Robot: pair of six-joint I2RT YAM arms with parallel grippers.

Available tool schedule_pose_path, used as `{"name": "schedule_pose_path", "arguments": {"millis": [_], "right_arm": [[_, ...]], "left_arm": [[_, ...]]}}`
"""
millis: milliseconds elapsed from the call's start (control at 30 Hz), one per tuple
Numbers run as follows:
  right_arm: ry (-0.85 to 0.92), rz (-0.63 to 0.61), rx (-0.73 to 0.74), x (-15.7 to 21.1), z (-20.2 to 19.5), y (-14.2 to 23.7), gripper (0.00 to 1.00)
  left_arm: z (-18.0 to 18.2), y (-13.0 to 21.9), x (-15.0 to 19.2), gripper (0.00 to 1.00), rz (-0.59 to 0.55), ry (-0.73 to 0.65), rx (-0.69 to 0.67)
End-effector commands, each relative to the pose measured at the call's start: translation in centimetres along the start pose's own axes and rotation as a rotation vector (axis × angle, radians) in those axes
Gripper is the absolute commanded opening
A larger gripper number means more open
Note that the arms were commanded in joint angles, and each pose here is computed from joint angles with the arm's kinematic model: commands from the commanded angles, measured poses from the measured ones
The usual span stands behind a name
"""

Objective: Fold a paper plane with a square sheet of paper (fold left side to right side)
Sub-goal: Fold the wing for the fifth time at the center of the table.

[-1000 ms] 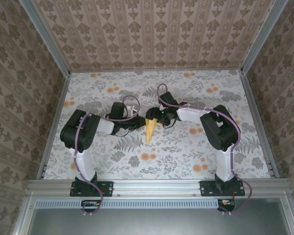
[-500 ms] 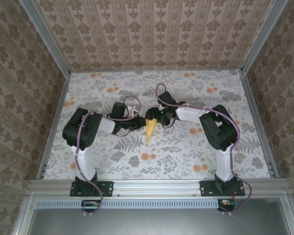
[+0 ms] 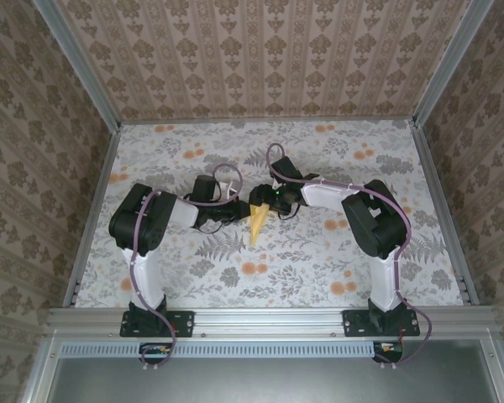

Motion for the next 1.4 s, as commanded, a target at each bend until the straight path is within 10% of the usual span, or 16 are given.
{"name": "schedule_pose_path", "arguments": {"millis": [0,1367], "right_arm": [[-0.030,0.079,0.179,2.0,-4.1,-2.4,0.76],[0.029,-0.041,-0.071,0.4,-1.0,3.9,0.67]], "left_arm": [[0.7,-0.2,-0.4,0.00,0.002,-0.022,-0.011],[3.6,0.1,2.1,0.00,0.097,0.013,-0.188]]}}
Point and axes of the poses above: each hand's point on the last joint's axis, 136 mm out from that joint toward the fingers, its own y axis back along the fingers, its own z axis along the line the jaws close on, x = y × z, the point moved 7 cm from there along y, back along the fingers, and after that the axes turned 14 degrees about -y, right-handed, at the moved point
